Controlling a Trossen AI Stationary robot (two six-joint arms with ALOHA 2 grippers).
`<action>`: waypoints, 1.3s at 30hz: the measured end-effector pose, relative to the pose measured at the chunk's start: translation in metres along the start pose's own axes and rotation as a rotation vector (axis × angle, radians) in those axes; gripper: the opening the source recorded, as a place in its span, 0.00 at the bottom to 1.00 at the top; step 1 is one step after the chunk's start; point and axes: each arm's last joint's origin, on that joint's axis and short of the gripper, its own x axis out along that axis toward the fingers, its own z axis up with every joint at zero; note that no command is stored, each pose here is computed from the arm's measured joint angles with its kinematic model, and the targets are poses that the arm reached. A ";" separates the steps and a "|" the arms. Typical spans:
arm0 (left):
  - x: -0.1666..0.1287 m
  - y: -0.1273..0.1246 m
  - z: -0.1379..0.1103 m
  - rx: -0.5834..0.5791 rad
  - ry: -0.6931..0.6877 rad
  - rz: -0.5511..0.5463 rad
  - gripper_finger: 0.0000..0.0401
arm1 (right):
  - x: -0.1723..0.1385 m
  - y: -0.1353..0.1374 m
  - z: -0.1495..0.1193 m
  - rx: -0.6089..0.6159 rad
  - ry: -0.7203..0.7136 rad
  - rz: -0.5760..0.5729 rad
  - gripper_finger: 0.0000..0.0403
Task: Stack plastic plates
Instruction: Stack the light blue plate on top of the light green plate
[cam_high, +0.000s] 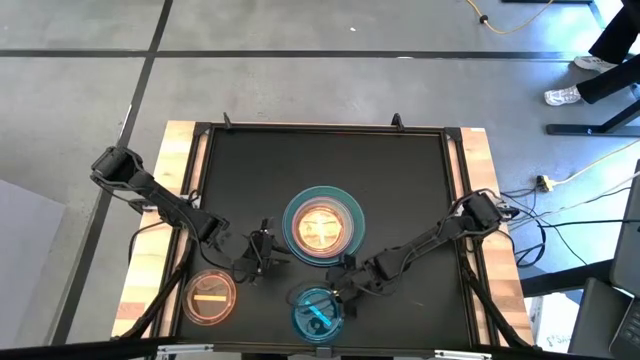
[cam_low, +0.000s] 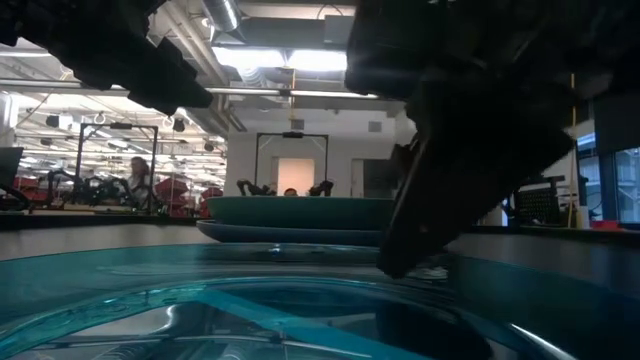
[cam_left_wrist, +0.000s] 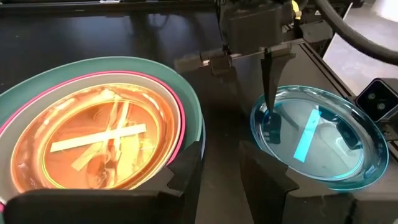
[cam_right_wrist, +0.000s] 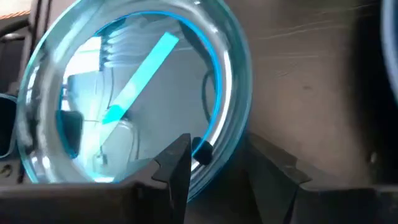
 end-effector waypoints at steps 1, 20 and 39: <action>0.000 0.000 0.000 0.000 0.000 0.000 0.26 | 0.001 0.000 0.001 0.002 -0.001 0.011 0.37; 0.000 0.000 0.000 0.000 0.000 -0.002 0.26 | 0.003 -0.004 0.003 -0.039 -0.014 0.012 0.05; 0.000 0.000 0.000 0.000 0.000 -0.003 0.26 | -0.079 -0.025 0.041 -0.042 -0.165 -0.245 0.01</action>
